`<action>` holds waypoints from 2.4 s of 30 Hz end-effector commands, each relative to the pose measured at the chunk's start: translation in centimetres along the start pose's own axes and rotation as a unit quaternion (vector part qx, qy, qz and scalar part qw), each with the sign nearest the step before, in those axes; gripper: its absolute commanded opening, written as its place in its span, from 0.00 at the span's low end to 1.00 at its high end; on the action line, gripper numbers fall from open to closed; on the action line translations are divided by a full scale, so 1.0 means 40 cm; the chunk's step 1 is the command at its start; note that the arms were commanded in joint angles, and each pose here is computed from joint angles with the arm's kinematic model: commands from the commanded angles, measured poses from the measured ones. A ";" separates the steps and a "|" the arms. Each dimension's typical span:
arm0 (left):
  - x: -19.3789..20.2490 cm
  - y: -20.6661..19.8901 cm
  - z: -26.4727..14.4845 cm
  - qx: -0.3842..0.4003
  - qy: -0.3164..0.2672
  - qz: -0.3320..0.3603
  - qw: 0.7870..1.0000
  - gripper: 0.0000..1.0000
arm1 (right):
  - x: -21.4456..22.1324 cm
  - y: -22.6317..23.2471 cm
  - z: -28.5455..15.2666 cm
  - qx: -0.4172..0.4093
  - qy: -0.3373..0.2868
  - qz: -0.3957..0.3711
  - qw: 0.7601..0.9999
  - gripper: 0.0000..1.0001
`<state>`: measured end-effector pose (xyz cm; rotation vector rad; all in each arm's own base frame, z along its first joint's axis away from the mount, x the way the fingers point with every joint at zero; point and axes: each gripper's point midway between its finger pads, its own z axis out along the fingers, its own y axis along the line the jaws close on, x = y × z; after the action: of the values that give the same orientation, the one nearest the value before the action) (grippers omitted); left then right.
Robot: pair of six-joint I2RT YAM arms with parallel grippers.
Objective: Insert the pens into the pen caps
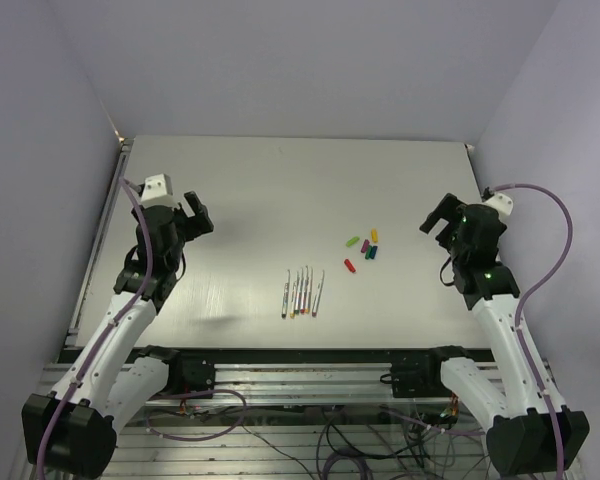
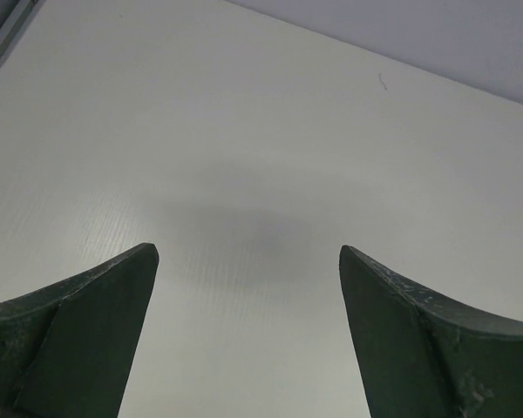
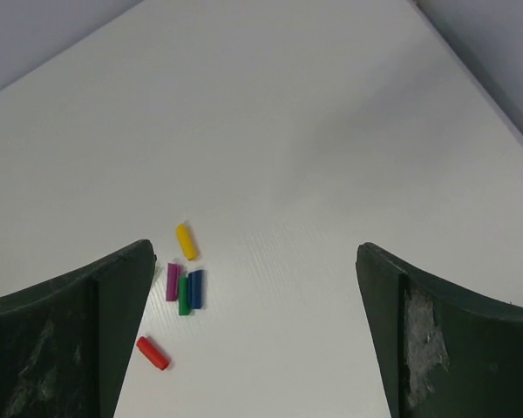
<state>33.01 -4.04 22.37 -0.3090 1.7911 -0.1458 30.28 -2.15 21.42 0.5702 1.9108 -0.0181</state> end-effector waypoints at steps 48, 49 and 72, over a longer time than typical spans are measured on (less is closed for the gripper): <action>0.316 -0.250 -0.064 0.141 0.202 0.085 0.966 0.96 | -0.024 0.069 0.026 -0.071 -0.038 0.024 0.996 1.00; 0.322 -0.249 -0.066 0.140 0.205 0.083 0.965 0.96 | -0.016 0.067 0.028 -0.069 -0.031 0.025 0.997 1.00; 0.471 -0.382 -0.142 0.166 0.326 0.164 0.916 0.82 | 0.044 0.058 0.038 -0.054 0.025 0.031 0.998 1.00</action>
<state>25.94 -24.20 10.98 0.3301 2.3397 -0.3466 31.75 -0.44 19.98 0.5847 1.9071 0.1067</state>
